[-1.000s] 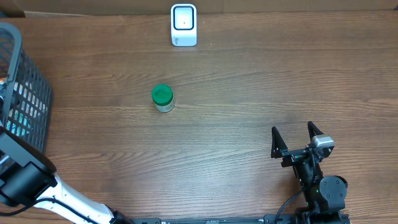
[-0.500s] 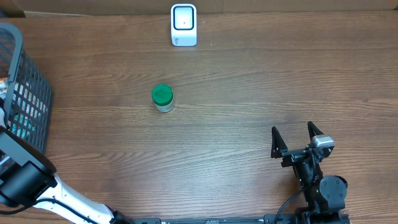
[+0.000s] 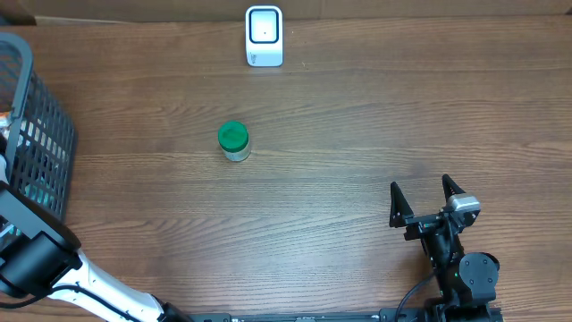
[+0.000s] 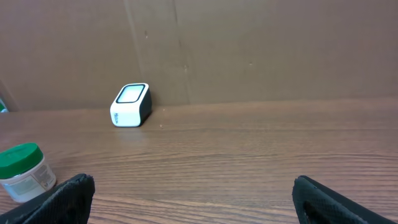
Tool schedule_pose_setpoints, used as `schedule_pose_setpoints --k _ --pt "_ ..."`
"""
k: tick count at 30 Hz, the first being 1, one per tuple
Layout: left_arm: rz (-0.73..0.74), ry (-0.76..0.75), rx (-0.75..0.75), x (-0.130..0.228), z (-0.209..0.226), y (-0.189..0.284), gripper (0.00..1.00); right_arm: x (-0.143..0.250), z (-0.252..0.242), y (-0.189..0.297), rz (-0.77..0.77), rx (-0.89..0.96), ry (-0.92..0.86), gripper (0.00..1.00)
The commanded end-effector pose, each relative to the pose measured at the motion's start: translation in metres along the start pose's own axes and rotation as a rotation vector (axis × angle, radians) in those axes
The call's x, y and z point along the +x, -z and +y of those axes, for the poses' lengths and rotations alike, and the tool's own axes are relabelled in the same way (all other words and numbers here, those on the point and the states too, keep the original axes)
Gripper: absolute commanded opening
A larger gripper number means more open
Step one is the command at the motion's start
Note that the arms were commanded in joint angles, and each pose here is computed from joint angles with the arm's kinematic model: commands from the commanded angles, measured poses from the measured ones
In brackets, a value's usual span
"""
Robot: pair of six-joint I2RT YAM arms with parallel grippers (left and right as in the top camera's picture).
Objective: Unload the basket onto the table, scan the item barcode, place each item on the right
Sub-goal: 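Reach the left gripper into the basket and grasp the teal wipes packet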
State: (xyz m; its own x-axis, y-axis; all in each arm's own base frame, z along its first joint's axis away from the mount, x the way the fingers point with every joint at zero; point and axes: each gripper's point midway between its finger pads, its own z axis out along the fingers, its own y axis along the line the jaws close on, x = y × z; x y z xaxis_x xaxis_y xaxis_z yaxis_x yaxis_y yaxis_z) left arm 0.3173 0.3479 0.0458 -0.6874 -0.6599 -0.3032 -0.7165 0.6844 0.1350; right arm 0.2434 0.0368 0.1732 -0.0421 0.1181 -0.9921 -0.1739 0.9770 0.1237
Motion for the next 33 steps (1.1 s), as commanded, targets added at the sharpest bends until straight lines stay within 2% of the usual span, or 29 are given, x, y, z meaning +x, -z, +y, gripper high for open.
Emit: schedule_pose_setpoints --k 1,4,9,16,22,28,31,32,33 --pt "0.154 0.146 -0.067 0.043 0.014 -0.024 0.81 0.002 -0.003 0.000 -0.002 0.010 -0.005 1.00" --pt "0.170 0.147 -0.069 0.046 0.014 -0.024 0.77 0.002 -0.003 0.000 -0.002 0.010 -0.005 1.00" --pt "0.201 0.160 -0.083 0.047 0.018 -0.012 0.77 0.002 -0.003 0.000 -0.003 0.010 -0.005 1.00" --pt "0.236 0.314 -0.085 0.039 0.028 0.018 0.76 0.002 -0.003 0.000 -0.003 0.010 -0.005 1.00" --pt "0.320 0.305 -0.070 0.064 0.022 0.012 0.77 0.002 -0.003 0.000 -0.003 0.010 -0.005 1.00" --pt "0.364 0.303 -0.086 0.095 0.023 -0.015 0.78 0.002 -0.003 0.000 -0.002 0.010 -0.005 1.00" --pt "0.360 0.307 -0.087 0.102 0.022 -0.025 0.67 0.002 -0.003 0.000 -0.003 0.010 -0.005 1.00" --pt "0.356 0.307 -0.087 0.102 0.022 -0.027 0.55 0.002 -0.003 0.000 -0.003 0.010 -0.005 1.00" --pt "0.351 0.308 -0.087 0.101 0.022 -0.027 0.38 0.002 -0.003 0.000 -0.003 0.010 -0.005 1.00"
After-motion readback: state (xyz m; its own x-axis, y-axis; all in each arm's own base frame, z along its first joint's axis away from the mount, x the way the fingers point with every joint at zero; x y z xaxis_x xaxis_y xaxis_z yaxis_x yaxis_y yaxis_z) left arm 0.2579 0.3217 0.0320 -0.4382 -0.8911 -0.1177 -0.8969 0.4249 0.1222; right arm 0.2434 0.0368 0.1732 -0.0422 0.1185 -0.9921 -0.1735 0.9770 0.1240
